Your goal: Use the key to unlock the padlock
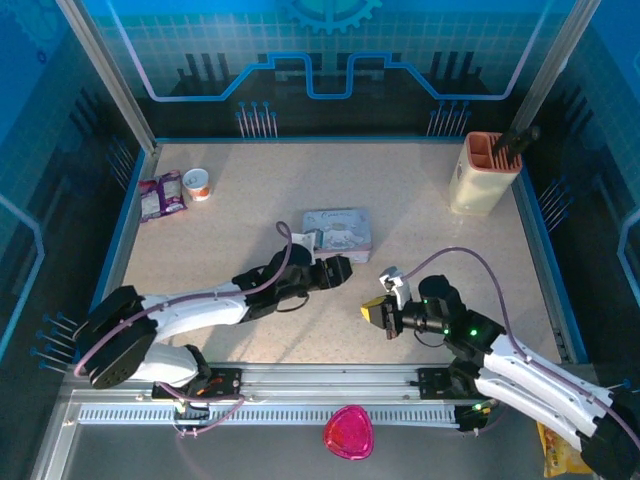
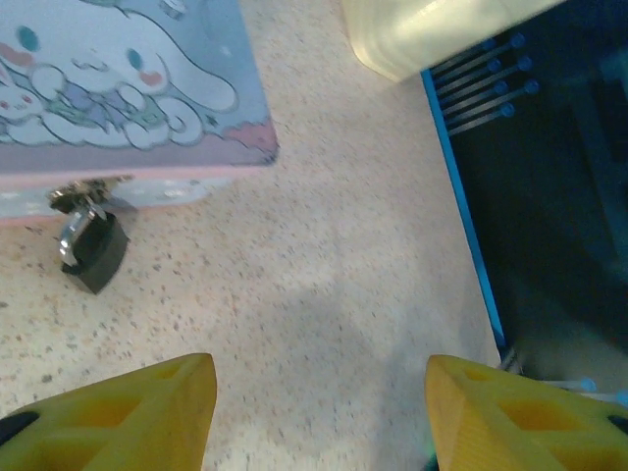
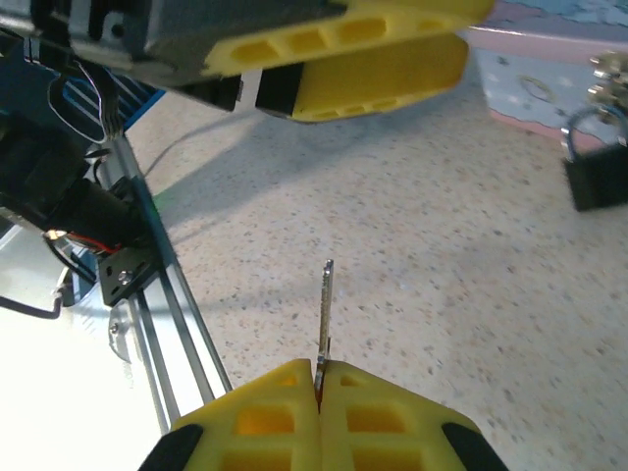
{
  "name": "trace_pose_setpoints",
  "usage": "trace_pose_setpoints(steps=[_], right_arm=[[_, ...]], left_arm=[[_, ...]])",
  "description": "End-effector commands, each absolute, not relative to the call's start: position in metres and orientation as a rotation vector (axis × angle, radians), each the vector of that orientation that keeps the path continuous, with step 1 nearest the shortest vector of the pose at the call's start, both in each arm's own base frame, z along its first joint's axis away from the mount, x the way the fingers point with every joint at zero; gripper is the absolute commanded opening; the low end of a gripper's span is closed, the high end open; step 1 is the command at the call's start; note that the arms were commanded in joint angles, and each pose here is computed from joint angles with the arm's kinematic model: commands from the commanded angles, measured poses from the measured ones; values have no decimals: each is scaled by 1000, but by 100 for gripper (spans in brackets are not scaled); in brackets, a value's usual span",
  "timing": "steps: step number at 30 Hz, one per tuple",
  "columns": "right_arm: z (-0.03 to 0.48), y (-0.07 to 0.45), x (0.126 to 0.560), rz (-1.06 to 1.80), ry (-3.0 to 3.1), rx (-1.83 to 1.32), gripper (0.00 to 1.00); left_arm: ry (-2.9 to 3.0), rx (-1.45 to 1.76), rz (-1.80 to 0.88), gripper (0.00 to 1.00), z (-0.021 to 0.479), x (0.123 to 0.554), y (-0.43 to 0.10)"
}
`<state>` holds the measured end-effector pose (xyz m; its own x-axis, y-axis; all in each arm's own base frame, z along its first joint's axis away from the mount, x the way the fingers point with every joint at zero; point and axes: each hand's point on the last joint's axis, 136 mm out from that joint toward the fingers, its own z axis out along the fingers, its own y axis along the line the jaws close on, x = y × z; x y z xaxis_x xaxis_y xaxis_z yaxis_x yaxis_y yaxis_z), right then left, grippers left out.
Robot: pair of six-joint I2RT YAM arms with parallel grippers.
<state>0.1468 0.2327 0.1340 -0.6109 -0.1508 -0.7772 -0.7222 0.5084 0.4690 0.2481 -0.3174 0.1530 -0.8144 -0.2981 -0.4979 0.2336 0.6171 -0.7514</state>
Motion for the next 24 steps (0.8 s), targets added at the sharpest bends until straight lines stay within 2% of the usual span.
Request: trace_pose_setpoints(steps=[1,6,14,24], right_arm=[[160,250,149,1116,1907,-795,0],[161,258,155,1129,1899,-797,0],[169,262,156,1166,1871,-786,0],[165,263,157,1169,1899,-762,0]], left_arm=[[2213,147,-1242,58,164,221,-327],[2154,257,-1321,54,175,200,-329],[2141,286,-1380,48,175,189,-331],[2137,281,-1417,21,177,188,-337]])
